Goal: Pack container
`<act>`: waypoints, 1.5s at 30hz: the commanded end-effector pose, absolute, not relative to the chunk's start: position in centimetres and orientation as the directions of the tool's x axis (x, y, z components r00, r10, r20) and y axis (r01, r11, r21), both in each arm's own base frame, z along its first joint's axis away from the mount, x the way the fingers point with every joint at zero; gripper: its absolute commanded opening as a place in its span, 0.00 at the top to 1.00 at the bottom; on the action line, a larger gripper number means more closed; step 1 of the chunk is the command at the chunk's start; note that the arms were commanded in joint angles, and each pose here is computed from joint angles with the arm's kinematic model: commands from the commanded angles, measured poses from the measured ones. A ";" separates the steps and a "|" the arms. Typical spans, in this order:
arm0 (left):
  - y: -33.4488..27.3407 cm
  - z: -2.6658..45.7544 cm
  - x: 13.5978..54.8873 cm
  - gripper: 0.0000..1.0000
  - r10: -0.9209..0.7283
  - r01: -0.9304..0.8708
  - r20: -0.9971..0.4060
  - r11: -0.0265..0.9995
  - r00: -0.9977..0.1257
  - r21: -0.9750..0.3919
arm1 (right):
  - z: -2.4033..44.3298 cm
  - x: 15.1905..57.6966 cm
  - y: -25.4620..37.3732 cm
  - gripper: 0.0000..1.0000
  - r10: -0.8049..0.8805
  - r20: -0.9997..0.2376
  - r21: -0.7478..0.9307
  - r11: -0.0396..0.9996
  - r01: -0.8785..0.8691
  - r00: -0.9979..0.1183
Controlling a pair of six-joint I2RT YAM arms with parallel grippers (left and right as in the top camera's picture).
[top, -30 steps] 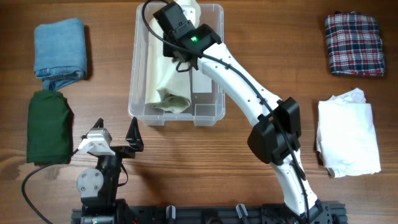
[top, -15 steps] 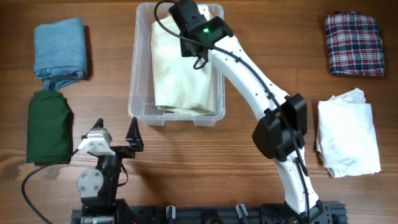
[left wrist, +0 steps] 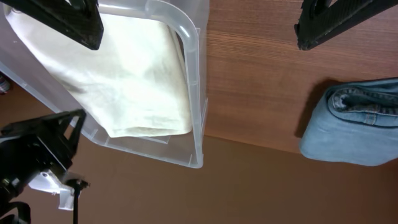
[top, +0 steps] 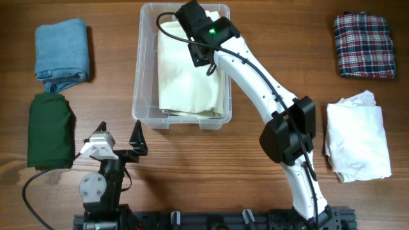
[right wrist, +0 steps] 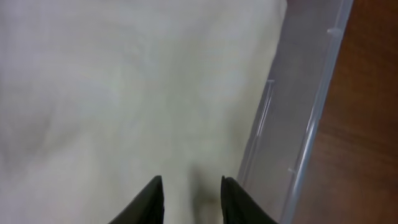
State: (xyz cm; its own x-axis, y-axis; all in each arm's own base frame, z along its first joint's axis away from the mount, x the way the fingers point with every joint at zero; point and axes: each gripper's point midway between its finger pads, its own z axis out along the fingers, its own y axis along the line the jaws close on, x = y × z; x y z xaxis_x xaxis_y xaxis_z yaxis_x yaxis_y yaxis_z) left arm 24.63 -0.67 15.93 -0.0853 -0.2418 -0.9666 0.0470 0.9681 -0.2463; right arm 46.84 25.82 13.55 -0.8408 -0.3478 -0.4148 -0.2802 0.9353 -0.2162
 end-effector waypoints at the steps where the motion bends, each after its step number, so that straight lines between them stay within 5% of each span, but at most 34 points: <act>1: -0.4 15.6 24.7 0.00 -0.235 0.036 -0.968 0.970 -0.090 -0.239 | 12.5 45.5 25.4 0.95 -0.417 -0.331 -0.243 0.904 -0.351 -0.846; 20: -0.4 15.6 24.7 0.00 -0.235 0.036 -0.968 0.970 -0.090 -0.239 | 5.3 40.0 24.2 0.96 -0.437 -0.076 -0.167 0.892 -0.421 -0.896; 45: -0.4 15.6 24.7 0.00 -0.235 0.036 -0.968 0.970 -0.090 -0.239 | 5.2 40.3 24.3 0.96 -0.458 -0.104 -0.169 0.883 -0.438 -0.883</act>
State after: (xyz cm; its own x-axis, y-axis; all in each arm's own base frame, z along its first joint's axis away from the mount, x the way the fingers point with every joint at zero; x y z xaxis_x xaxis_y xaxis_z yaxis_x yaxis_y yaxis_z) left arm 24.63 -0.67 15.93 -0.0853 -0.2418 -0.9666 0.0467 0.9681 -0.2463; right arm 40.94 24.67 5.17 -0.8665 -0.4831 -0.1254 -0.4612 0.8710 -0.1692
